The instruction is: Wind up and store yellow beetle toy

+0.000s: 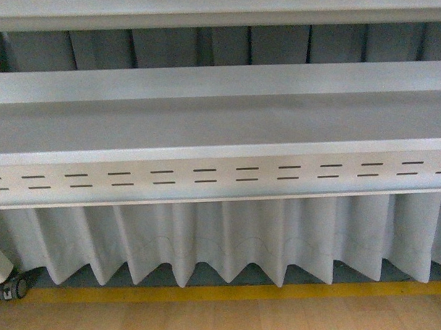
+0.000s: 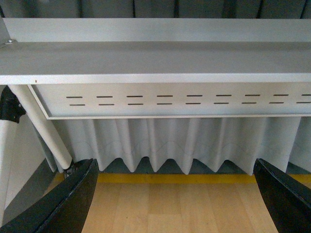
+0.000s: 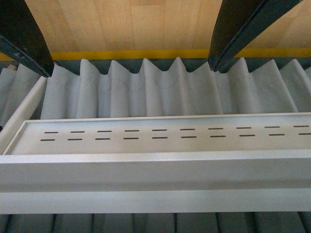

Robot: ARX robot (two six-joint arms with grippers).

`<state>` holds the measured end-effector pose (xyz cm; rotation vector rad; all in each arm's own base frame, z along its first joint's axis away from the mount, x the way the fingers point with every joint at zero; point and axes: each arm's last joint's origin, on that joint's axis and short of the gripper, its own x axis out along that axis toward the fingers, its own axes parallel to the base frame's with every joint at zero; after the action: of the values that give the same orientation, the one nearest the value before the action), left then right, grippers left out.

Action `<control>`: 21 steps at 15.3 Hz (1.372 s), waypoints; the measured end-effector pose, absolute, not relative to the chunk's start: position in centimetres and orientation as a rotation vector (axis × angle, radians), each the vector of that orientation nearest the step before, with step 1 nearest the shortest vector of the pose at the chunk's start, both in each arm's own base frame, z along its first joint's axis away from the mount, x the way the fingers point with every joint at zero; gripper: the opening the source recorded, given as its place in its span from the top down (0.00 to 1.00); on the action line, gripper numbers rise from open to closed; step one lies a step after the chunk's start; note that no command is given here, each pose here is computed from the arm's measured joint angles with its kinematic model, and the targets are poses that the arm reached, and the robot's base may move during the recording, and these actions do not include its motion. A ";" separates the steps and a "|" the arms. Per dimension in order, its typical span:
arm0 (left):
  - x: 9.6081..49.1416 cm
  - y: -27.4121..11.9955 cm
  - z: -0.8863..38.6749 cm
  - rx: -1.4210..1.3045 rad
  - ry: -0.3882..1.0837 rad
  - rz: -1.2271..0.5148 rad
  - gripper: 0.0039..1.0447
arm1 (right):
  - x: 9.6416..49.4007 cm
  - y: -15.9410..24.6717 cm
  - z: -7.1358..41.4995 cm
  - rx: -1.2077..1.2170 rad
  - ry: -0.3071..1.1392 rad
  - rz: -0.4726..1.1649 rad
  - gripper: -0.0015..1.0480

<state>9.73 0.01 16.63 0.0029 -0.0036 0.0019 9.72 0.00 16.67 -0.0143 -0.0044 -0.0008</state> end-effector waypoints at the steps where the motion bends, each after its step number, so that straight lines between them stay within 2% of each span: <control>1: 9.7 0.0 16.6 0.003 -0.004 0.002 0.06 | 9.7 0.0 16.7 -0.014 -0.004 0.000 0.06; 21: 9.7 0.0 16.6 0.003 -0.004 0.002 0.06 | 9.7 0.0 16.7 -0.014 -0.004 0.000 0.06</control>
<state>9.73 0.01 16.63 0.0029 -0.0036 0.0019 9.72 0.00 16.67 -0.0143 -0.0044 -0.0004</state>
